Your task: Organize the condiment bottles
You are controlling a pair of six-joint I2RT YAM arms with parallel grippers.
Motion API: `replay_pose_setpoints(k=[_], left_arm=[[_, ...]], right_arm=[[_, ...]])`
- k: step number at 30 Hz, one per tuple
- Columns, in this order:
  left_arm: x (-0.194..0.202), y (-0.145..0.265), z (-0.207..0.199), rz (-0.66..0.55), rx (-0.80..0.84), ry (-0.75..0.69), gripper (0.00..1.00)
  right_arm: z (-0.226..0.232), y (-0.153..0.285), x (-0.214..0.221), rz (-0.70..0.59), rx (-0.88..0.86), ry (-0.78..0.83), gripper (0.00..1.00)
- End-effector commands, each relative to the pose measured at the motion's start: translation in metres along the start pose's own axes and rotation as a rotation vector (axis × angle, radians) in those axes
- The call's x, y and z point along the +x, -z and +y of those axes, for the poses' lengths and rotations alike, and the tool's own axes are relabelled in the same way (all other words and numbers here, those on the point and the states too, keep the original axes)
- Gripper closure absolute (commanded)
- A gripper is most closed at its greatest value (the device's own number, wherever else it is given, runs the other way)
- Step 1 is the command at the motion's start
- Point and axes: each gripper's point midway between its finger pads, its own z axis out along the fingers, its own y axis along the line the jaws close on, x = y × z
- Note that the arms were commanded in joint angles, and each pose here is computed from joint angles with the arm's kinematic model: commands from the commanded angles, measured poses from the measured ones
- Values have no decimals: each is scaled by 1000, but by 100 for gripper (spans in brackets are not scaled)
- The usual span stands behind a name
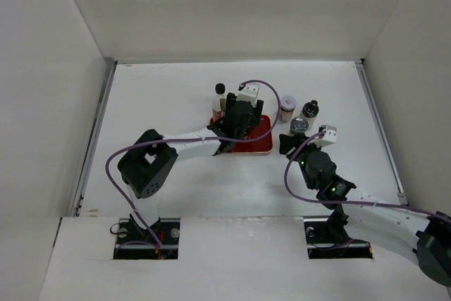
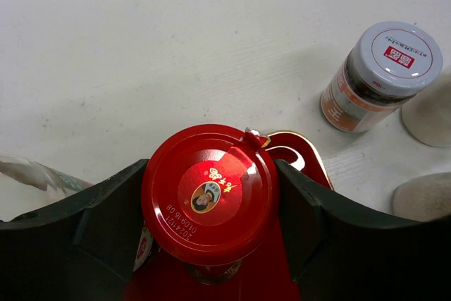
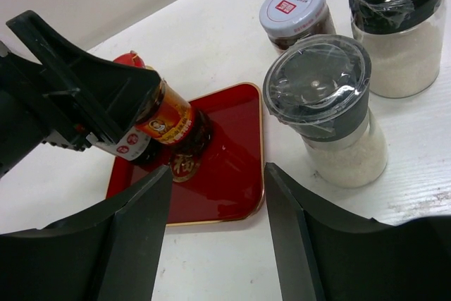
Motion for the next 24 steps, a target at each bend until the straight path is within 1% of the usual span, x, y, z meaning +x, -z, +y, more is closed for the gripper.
replay_pose_setpoints(k=[1,5,8,12,16,18,19,20,21,22,23,24], left_arm=[[-74,0,-8,-199,8,90,69],[-69,3,-11,-198,0,82,49],[-71,9,-11,-205,-13,84,35],[-82,20,-15,-238,-13,82,22],[-102,36,-25,-287,12,77,13],[-111,43,-27,-308,13,79,11],[-116,48,-28,-320,17,81,11],[-121,54,-29,-333,24,86,11],[-127,60,-31,-349,34,92,12],[-134,67,-32,-368,43,101,17],[-142,76,-33,-389,55,111,27],[-151,87,-32,-418,67,126,42]], right_arm=[[9,-1,-12,-41,-37,-32,36],[9,-1,-13,-45,-38,-35,31],[9,0,-14,-45,-38,-35,30],[10,2,-18,-55,-44,-43,30],[13,4,-22,-56,-42,-41,31],[13,5,-25,-58,-40,-41,38],[14,5,-26,-59,-38,-38,44],[14,5,-28,-59,-38,-37,53],[15,6,-28,-56,-36,-37,66],[15,6,-28,-50,-34,-37,74],[16,6,-28,-40,-31,-37,84],[16,5,-29,-32,-24,-33,87]])
